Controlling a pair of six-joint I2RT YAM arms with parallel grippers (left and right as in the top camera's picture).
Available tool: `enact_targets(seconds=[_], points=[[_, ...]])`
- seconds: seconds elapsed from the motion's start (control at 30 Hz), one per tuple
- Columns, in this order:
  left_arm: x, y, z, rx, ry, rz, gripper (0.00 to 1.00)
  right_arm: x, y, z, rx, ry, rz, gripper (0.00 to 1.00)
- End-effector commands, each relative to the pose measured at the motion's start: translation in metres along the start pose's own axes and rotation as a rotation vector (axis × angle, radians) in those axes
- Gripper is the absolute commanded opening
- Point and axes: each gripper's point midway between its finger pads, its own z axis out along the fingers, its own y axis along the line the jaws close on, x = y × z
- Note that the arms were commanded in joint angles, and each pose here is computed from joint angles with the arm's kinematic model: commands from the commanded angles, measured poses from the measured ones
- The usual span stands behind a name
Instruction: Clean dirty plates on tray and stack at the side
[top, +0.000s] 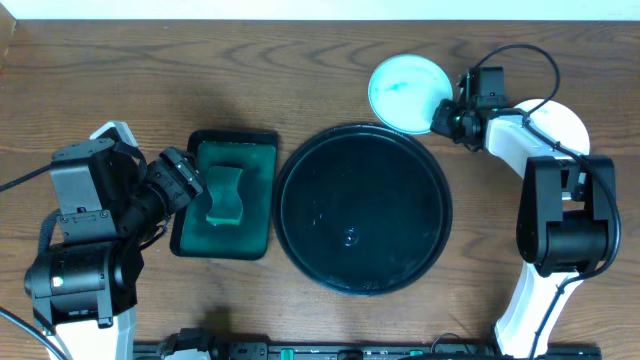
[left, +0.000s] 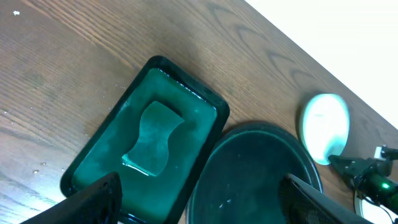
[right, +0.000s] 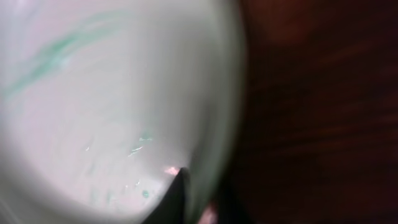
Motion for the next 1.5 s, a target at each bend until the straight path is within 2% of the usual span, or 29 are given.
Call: enact_targets(seconds=[0.0, 0.13, 0.27, 0.5, 0.63, 0.67, 0.7, 0.83, 1.0, 1.3, 1.37, 1.4, 1.43, 1.47], points=[[-0.002, -0.002, -0.003, 0.009, -0.006, 0.0, 0.8, 0.008, -0.012, 0.003, 0.037, 0.024, 0.014, 0.01], [-0.002, -0.002, -0.003, 0.01, -0.006, 0.0, 0.81, -0.014, -0.001, -0.022, 0.005, -0.04, -0.006, 0.01], [-0.002, -0.002, -0.003, 0.01, -0.006, 0.0, 0.8, -0.039, 0.028, -0.073, -0.054, -0.139, -0.132, 0.01], [-0.002, -0.002, -0.003, 0.009, -0.006, 0.0, 0.81, -0.027, 0.047, -0.117, -0.059, -0.122, -0.284, 0.02], [-0.002, -0.002, -0.003, 0.01, -0.006, 0.0, 0.8, -0.032, 0.021, -0.114, 0.031, -0.12, -0.311, 0.43], [-0.002, -0.002, -0.003, 0.01, -0.006, 0.0, 0.8, -0.034, 0.014, -0.111, 0.041, -0.117, -0.309, 0.49], [-0.002, -0.002, -0.003, 0.009, -0.006, 0.0, 0.81, -0.034, 0.003, -0.106, 0.055, -0.103, -0.29, 0.49], [-0.002, -0.002, -0.003, 0.009, -0.006, 0.0, 0.81, -0.005, -0.019, -0.092, -0.016, 0.057, -0.181, 0.5], [-0.002, -0.002, -0.003, 0.009, -0.006, 0.0, 0.81, 0.019, -0.056, -0.094, 0.083, 0.17, -0.05, 0.54], [-0.002, -0.002, -0.003, 0.009, -0.005, 0.0, 0.81, 0.046, -0.05, -0.067, 0.0, 0.28, -0.011, 0.56], [-0.002, -0.002, -0.003, 0.01, -0.006, 0.0, 0.81, 0.053, -0.056, -0.056, 0.012, 0.308, 0.019, 0.53], [-0.002, -0.002, -0.003, 0.01, -0.006, 0.0, 0.81, 0.058, -0.059, -0.048, 0.02, 0.322, 0.044, 0.48], [-0.002, -0.002, -0.003, 0.009, -0.006, 0.0, 0.81, 0.059, -0.06, -0.044, 0.018, 0.327, 0.054, 0.41], [-0.002, -0.002, -0.003, 0.01, -0.006, 0.0, 0.81, 0.059, -0.056, -0.043, -0.007, 0.329, 0.057, 0.3]])
